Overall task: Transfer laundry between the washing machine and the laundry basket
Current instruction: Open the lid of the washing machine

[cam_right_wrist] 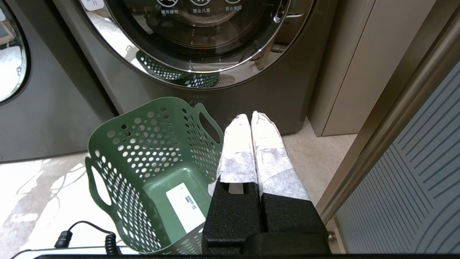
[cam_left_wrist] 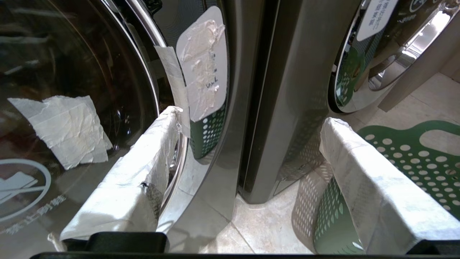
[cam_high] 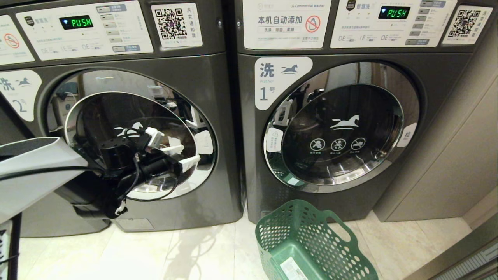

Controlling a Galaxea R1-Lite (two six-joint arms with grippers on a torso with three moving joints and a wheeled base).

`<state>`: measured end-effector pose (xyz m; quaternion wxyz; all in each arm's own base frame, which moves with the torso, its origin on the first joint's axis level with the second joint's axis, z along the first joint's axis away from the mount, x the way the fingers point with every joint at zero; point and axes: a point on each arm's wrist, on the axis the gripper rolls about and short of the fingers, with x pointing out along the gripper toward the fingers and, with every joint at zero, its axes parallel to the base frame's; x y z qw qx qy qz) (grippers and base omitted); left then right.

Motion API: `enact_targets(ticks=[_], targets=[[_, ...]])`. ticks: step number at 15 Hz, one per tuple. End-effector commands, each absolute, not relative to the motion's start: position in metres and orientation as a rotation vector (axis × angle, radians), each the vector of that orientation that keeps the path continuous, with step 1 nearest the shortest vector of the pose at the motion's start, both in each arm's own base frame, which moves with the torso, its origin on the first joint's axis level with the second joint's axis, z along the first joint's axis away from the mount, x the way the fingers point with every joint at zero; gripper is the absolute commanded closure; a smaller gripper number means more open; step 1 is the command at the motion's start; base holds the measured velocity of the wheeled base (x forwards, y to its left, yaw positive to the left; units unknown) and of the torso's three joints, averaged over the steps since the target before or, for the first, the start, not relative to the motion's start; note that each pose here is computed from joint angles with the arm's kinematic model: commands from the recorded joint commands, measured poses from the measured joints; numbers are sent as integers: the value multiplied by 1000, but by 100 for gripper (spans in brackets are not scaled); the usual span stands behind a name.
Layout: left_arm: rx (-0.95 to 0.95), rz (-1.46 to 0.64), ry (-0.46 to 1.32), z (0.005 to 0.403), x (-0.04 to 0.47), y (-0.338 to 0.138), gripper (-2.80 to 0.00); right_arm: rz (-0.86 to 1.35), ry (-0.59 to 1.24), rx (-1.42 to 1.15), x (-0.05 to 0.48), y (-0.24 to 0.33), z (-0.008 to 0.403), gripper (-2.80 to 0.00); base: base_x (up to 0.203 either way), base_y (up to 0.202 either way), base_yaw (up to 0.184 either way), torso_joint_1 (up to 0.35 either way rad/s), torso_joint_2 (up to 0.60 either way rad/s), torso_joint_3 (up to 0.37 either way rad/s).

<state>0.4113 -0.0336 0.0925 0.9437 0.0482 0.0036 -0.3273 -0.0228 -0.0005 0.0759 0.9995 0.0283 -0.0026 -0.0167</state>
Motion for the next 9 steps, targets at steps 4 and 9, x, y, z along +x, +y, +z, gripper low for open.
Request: enact_targets(ticks=[4, 9], targets=[[109, -678, -23, 85, 431, -41, -280, -34, -4, 57, -23, -1, 76, 0, 0, 0, 0, 0, 0, 0], [110, -694, -29, 78, 441, -51, -280, -34, -4, 57, -23, -1, 76, 0, 0, 0, 0, 0, 0, 0]])
